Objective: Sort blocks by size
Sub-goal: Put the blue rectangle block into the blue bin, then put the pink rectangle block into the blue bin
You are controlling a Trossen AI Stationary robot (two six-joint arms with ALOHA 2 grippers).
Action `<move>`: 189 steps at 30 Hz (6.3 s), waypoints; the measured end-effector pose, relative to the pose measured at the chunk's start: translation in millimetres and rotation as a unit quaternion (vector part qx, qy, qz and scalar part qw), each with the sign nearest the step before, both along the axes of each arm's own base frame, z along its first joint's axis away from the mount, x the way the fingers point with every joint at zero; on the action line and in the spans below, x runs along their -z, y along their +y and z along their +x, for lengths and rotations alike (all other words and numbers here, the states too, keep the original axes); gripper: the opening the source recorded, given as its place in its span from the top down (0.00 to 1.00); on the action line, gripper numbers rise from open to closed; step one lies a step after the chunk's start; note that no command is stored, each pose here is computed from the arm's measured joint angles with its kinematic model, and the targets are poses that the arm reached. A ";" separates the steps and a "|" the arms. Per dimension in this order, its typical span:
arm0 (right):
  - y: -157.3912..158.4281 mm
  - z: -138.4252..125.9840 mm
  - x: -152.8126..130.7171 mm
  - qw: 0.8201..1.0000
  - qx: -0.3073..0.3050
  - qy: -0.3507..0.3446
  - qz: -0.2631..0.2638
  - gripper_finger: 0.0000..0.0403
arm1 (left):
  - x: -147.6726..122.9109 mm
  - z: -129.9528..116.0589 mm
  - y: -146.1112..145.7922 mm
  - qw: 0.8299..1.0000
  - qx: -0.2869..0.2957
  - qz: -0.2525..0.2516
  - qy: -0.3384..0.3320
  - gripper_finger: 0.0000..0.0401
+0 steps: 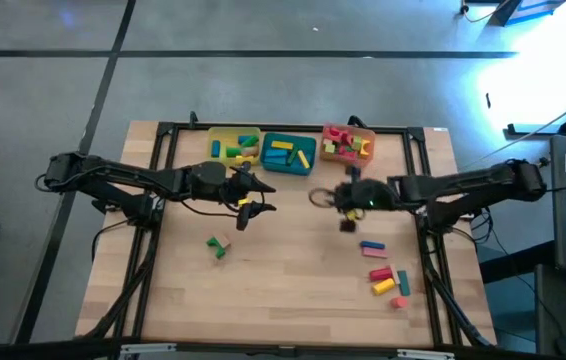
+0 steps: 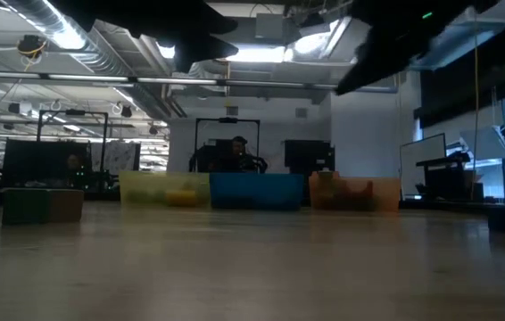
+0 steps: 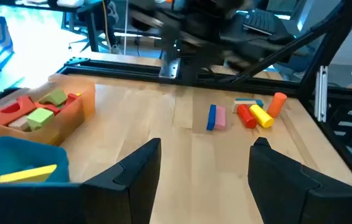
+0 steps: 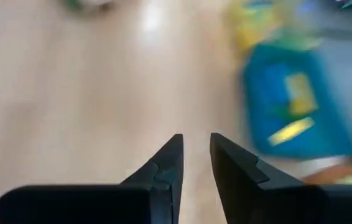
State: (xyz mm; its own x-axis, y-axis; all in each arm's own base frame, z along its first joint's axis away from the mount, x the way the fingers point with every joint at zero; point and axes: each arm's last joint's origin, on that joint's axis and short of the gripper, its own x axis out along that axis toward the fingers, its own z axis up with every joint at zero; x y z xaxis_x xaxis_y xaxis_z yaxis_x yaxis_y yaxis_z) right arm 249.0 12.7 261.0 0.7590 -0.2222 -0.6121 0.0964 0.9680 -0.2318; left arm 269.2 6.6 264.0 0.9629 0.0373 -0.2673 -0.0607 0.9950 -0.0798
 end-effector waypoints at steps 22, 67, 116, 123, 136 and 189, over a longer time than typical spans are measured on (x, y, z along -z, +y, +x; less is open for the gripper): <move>35.7 -51.2 44.6 0.899 0.175 0.288 0.281 0.43 | 86.0 -53.0 -0.6 0.997 -0.049 -0.025 -0.051 0.49; 36.3 -47.1 124.3 0.874 0.186 0.395 0.216 0.60 | 101.5 -68.1 -0.7 0.995 -0.058 -0.050 -0.062 0.49; -156.3 36.9 61.6 0.971 0.152 -0.154 0.104 0.75 | 98.2 -67.3 -5.2 0.994 -0.047 -0.058 -0.078 0.49; -140.9 33.7 11.0 0.958 0.044 -0.127 0.252 0.75 | 98.4 -67.4 -5.2 0.994 -0.046 -0.055 -0.077 0.49; -44.6 50.0 -1.6 0.870 -0.156 0.017 0.466 0.75 | 98.3 -67.4 -5.1 0.995 -0.046 -0.053 -0.077 0.49; 93.9 -55.4 109.1 0.882 0.066 0.439 0.160 0.57 | 96.4 -68.0 -23.0 0.996 0.007 -0.015 -0.084 0.49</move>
